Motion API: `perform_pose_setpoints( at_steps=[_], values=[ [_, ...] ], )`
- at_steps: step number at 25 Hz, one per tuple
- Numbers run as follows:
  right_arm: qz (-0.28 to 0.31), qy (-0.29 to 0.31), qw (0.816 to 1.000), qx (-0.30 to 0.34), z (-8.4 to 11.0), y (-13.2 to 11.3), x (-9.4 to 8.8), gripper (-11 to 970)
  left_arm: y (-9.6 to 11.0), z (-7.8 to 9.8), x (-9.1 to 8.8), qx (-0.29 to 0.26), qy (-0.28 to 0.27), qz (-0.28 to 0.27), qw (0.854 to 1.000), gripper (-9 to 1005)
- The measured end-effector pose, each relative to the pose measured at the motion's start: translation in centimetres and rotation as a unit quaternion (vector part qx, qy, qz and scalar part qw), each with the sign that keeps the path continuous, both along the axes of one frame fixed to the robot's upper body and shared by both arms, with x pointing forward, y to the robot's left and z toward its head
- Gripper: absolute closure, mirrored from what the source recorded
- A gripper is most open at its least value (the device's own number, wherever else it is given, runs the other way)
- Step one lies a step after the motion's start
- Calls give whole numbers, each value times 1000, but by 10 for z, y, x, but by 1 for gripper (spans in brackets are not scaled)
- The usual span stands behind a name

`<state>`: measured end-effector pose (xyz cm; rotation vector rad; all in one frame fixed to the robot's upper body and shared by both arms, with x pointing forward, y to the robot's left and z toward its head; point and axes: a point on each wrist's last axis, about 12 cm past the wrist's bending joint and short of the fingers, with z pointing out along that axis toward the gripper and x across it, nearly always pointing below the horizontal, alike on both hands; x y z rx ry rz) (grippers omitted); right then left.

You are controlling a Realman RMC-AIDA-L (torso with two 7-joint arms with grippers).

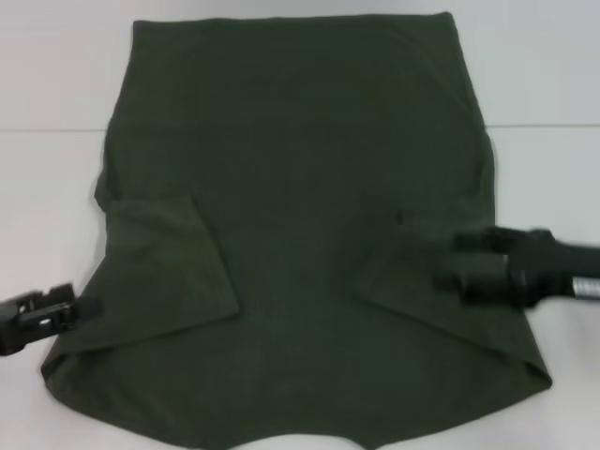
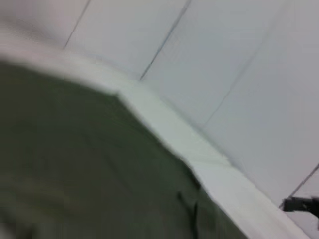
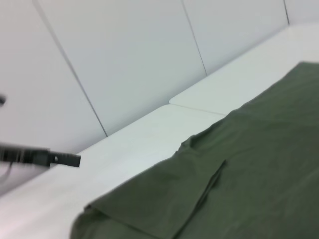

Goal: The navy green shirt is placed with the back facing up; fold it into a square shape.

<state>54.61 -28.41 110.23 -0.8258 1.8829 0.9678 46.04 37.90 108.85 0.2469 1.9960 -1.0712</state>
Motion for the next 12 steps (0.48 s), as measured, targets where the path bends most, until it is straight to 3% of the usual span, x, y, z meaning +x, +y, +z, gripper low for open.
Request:
perform_pose_setpoints(
  at_steps=[4,6,12],
  values=[
    [12,-86,996,-8,-33,-8,-37,251,13,4,3,-25,159,34,986,148],
    [27,-117,993,-12,-45,-7,-50,35,21,8,5,-33,211,57,975,149],
    [49,-154,986,-37,-60,-7,-65,35,34,17,14,-26,297,85,951,149]
  ],
)
